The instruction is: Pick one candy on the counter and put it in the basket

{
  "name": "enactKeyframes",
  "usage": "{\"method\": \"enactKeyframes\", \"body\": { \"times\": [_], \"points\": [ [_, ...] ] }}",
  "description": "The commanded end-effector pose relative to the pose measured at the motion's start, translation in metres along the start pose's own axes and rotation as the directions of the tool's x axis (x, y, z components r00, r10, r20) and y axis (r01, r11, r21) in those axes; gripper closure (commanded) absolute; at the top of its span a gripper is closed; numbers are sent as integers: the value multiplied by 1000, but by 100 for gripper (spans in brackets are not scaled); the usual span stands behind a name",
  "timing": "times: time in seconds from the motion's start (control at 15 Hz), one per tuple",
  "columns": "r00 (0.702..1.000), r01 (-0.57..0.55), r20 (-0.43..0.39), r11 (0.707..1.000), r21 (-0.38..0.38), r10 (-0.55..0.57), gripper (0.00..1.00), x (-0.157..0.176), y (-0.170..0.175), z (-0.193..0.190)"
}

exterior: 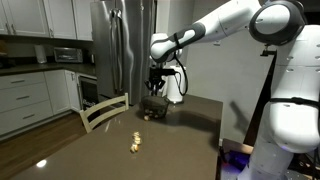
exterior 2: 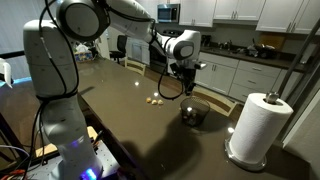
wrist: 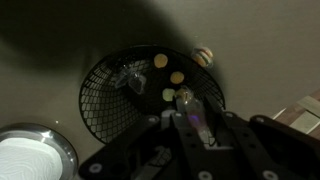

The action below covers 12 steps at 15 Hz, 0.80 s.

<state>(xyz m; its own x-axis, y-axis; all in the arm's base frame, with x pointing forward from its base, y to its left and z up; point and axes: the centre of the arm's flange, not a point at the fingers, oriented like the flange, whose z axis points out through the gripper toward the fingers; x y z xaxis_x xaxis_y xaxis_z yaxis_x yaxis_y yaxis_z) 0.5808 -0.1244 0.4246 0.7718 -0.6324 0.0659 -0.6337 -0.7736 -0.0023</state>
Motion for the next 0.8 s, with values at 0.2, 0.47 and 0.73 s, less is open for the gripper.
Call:
{"method": "enactKeyframes", "body": {
  "times": [0.2, 0.47, 0.73],
  "points": [
    [999, -42, -14, 999, -5, 42, 24, -2, -2, 4],
    [1000, 11, 3, 1000, 22, -11, 1, -26, -1, 3],
    [995, 86, 41, 996, 38, -87, 0, -56, -1, 8]
  ]
}}
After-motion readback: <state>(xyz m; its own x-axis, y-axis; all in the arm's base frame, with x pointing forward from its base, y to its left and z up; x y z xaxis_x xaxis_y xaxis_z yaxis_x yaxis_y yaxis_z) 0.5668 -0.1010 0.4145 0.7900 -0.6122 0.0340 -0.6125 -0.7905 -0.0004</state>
